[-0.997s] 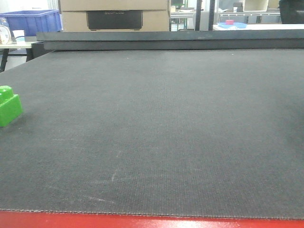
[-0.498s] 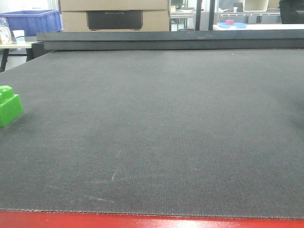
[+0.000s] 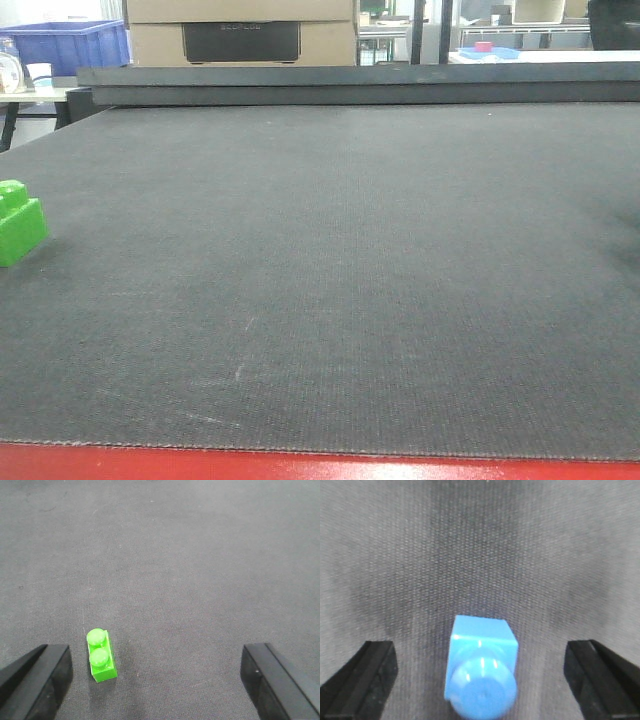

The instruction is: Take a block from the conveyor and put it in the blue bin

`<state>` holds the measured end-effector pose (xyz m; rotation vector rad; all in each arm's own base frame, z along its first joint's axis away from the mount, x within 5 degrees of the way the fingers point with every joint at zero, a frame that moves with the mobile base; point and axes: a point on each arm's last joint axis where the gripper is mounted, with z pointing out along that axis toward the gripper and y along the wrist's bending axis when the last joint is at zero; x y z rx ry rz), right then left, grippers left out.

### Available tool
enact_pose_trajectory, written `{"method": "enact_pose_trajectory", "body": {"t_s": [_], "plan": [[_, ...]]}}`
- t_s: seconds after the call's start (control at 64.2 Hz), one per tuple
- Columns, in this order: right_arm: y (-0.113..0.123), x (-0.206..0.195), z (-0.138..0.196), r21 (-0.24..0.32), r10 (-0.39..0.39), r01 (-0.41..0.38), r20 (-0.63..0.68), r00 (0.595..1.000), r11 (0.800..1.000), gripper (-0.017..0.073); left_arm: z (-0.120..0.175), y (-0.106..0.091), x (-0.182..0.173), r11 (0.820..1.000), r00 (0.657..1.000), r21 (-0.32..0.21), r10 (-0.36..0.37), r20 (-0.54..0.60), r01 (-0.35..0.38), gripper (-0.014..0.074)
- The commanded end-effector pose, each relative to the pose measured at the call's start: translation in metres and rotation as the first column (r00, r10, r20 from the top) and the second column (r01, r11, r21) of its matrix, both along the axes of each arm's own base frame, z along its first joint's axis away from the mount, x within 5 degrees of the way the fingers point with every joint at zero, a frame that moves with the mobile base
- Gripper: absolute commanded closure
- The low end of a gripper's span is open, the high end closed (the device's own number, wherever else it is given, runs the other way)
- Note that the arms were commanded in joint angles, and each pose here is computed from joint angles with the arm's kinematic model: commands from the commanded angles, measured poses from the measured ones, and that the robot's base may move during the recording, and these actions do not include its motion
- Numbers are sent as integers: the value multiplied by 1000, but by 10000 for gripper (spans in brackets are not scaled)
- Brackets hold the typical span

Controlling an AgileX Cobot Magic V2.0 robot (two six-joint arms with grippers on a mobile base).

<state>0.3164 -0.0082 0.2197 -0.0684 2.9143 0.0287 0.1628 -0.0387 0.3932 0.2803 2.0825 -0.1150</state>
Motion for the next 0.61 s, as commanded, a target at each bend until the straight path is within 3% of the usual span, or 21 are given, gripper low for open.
{"method": "enact_pose_trajectory", "body": {"t_s": [0.0,0.14,0.234,0.311,0.483,0.592], "plan": [[0,4,-2,-7,9,-9,8,1000,1000,75,3,-1,0,1000,1000,-9,-6,13,6,2],[0,5,-4,-7,9,-9,8,1000,1000,347,3,-1,-1,1000,1000,-7,-6,5,6,2],[0,5,-4,-7,9,-9,8,1000,1000,588,0,-2,3,1000,999,-4,-4,-47,4,2],[0,5,-4,-7,9,-9,6,1000,1000,727,-1,-5,13,1000,993,15,-3,-122,5,2],[1,-2,6,12,-2,1,34,999,1000,712,6,1,48,998,980,26,68,-189,-64,2],[4,-12,15,37,-18,14,97,995,999,712,-1,14,78,990,947,27,140,-291,-138,2]]}}
